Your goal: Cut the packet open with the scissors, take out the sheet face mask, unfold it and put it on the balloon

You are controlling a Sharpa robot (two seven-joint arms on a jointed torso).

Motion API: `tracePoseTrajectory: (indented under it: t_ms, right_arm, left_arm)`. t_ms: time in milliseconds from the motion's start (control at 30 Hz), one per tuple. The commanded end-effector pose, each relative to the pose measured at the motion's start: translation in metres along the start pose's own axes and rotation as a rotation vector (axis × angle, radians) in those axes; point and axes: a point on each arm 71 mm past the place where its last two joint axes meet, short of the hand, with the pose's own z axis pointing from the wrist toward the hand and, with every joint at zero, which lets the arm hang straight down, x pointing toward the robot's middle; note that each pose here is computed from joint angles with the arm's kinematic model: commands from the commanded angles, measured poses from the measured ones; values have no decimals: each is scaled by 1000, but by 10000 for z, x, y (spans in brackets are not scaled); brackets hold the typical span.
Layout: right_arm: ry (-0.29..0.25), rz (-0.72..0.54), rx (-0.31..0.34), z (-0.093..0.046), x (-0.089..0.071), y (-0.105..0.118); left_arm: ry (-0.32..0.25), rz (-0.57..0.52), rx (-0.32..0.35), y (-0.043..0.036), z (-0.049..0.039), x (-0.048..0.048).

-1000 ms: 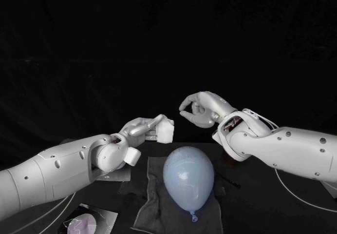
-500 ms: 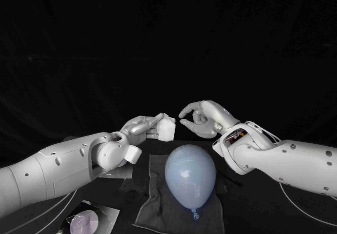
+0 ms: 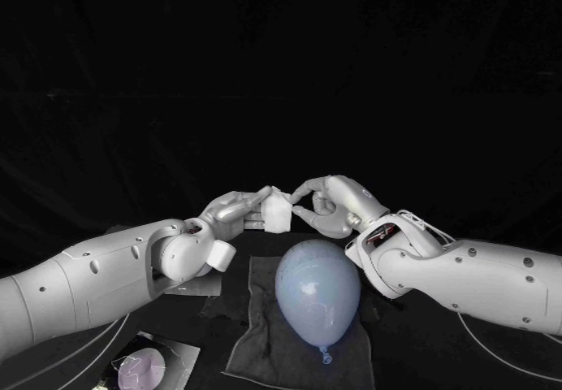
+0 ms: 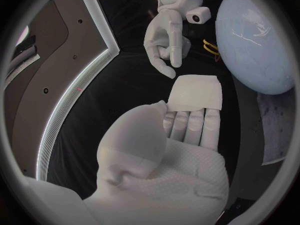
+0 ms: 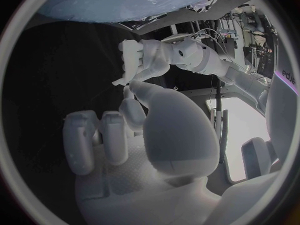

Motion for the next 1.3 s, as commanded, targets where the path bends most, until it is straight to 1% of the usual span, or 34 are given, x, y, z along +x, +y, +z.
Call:
tracePoseTrajectory:
  t_ms: [33, 167, 367, 567, 800, 933, 1100, 1300]
  right_arm:
    - [-28, -31, -11, 18, 15, 34]
    - [-35, -36, 2, 54, 57, 50]
    - [-69, -34, 16, 84, 76, 78]
    - [-73, -31, 40, 128, 112, 77]
    - [-77, -24, 54, 157, 133, 73]
    - [-72, -19, 59, 162, 139, 70]
    - [-47, -22, 69, 176, 167, 67]
    - [-35, -23, 71, 185, 186, 75]
  left_arm:
    - [27, -27, 21, -22, 1, 38]
    - [32, -29, 20, -21, -2, 51]
    - [37, -30, 19, -21, -9, 68]
    - [40, -31, 20, -21, -11, 73]
    - [46, -25, 21, -22, -13, 79]
    - [44, -18, 22, -23, -14, 76]
    - [49, -17, 23, -23, -14, 84]
    - [53, -16, 24, -22, -13, 95]
